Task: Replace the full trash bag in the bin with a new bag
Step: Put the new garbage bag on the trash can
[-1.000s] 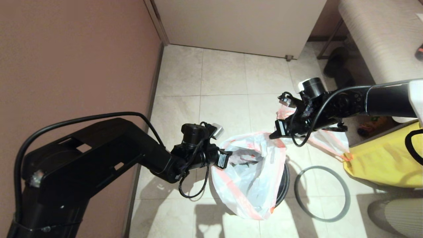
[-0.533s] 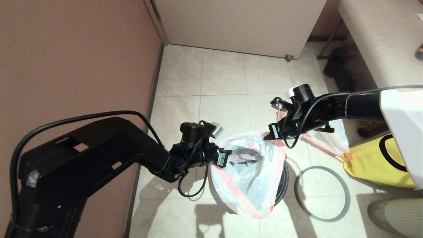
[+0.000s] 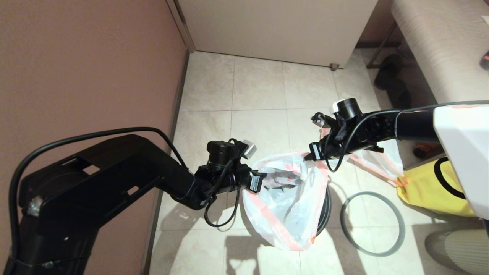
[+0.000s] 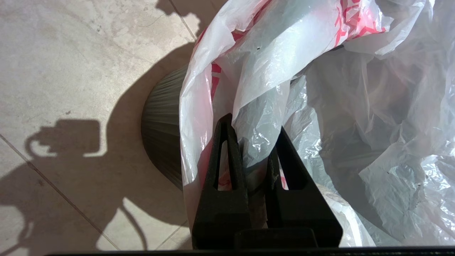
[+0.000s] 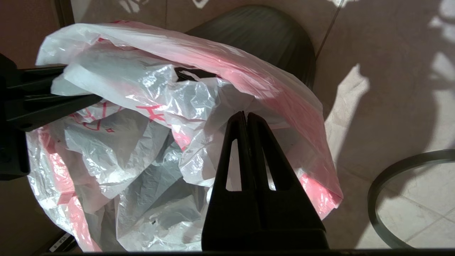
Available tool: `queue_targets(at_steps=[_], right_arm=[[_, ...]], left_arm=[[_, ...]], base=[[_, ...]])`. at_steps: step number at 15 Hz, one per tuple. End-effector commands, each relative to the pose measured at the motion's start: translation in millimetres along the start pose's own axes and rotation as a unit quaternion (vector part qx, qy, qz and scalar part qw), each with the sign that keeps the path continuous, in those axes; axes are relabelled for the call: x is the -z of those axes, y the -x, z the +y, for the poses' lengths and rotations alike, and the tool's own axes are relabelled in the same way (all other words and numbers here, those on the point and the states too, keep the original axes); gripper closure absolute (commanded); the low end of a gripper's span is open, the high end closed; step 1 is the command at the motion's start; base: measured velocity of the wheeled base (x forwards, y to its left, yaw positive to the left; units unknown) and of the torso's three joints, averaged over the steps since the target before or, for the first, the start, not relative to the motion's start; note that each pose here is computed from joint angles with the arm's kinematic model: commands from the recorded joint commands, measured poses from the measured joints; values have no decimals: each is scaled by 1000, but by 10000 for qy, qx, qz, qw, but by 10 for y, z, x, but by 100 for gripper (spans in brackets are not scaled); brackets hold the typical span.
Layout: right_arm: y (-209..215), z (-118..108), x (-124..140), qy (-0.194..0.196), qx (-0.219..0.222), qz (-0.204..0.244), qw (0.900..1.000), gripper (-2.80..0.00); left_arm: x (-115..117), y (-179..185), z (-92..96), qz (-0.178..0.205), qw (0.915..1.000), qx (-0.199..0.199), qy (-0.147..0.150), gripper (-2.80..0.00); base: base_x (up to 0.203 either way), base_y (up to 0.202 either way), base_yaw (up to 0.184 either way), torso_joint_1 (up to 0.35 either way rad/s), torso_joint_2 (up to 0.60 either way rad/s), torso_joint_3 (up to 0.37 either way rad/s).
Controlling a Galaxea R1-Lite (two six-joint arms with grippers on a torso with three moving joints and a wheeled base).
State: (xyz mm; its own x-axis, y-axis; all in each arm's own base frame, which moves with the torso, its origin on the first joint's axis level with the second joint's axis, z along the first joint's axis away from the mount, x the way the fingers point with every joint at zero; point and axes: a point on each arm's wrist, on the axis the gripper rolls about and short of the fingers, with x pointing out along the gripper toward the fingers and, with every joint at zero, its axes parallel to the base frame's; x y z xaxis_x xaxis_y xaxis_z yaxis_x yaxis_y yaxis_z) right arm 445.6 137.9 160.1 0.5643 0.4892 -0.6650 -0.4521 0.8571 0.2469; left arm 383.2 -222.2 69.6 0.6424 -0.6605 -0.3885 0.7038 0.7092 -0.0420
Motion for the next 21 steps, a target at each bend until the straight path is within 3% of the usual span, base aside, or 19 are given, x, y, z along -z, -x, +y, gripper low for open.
queue_targets(at_steps=[1, 11, 16, 21], right_arm=[[-85, -28, 53, -34, -4, 125, 9999, 0], [-215, -66, 122, -29, -5, 251, 9997, 0], [-147, -58, 282, 78, -2, 1058, 9944, 0], [-78, -24, 342, 74, -28, 1301, 9915, 0]], left_arm=[[-3, -1, -1, -16, 10000, 7, -6, 0], [80, -74, 7, 72, 10000, 12, 1, 0], [98, -121, 122, 41, 9999, -106, 42, 0], [13, -68, 198, -100, 9997, -206, 53, 0]], base=[[0, 0, 0, 0, 0, 0], [0, 0, 0, 0, 0, 0], [0, 0, 0, 0, 0, 0], [0, 0, 0, 0, 0, 0]])
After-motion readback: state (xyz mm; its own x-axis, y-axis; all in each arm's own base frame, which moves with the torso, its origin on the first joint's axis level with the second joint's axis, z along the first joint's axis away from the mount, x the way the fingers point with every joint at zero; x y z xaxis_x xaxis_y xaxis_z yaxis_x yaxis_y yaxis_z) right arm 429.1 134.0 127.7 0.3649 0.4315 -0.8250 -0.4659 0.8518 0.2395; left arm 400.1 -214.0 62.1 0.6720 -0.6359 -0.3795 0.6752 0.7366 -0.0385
